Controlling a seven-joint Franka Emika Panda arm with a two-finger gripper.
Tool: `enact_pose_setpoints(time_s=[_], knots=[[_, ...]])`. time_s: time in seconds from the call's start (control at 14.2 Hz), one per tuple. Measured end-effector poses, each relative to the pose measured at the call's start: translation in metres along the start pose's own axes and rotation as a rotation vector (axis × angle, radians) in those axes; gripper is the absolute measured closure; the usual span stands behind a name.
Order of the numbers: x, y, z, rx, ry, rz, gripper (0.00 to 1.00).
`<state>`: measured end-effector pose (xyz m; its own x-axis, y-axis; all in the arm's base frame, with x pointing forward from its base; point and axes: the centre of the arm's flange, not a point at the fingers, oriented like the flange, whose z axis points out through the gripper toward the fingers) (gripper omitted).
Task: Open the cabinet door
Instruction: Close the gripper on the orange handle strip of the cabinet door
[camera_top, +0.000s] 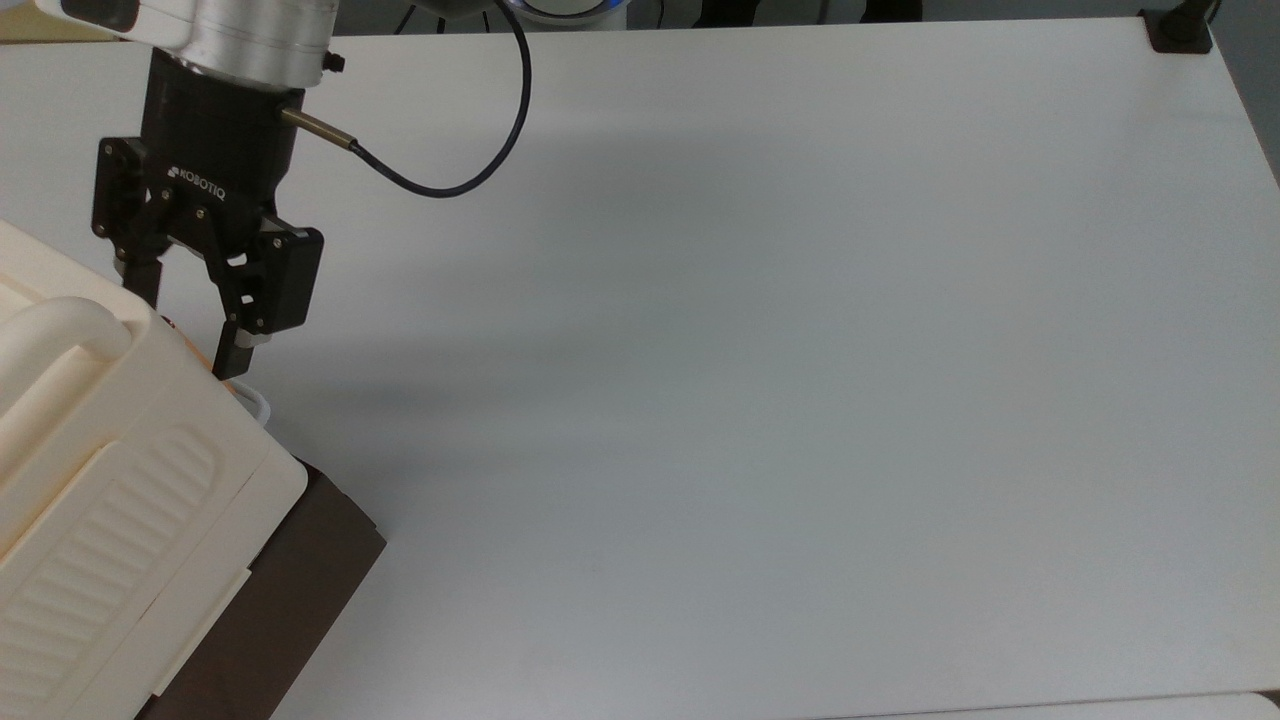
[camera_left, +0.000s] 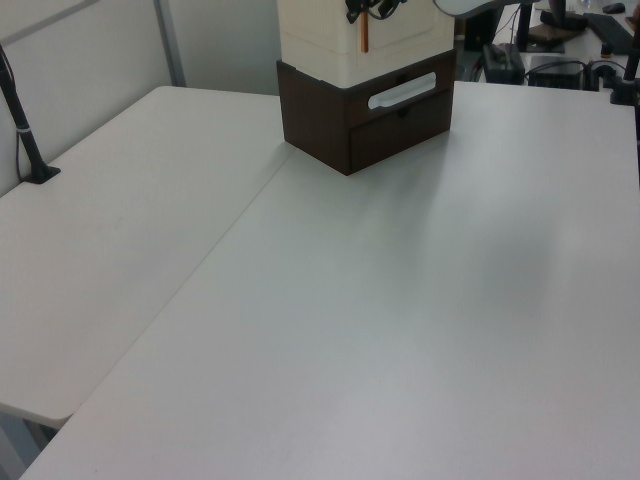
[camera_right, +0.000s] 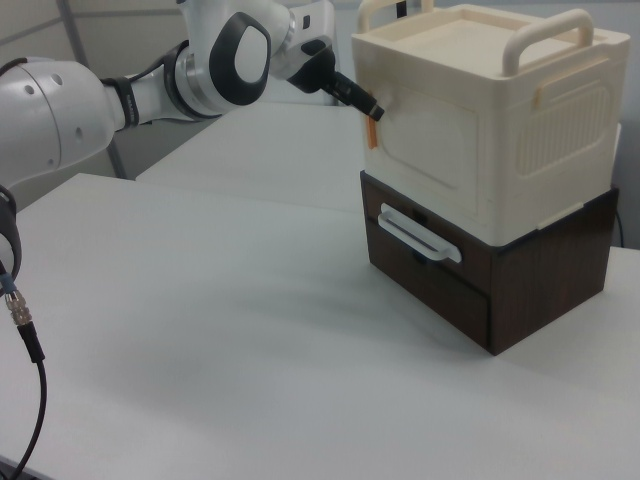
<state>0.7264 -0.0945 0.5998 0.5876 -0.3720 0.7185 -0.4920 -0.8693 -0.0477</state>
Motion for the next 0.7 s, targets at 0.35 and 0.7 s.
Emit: enact_pose_setpoints(time_s=[0.35, 0.7], knots=[[-0.0005, -0.0005, 0.0004, -0.001, -0.001, -0.002, 0.60], [-0.0012, -0.0007, 0.0010, -0.002, -0.002, -0.009, 0.79]])
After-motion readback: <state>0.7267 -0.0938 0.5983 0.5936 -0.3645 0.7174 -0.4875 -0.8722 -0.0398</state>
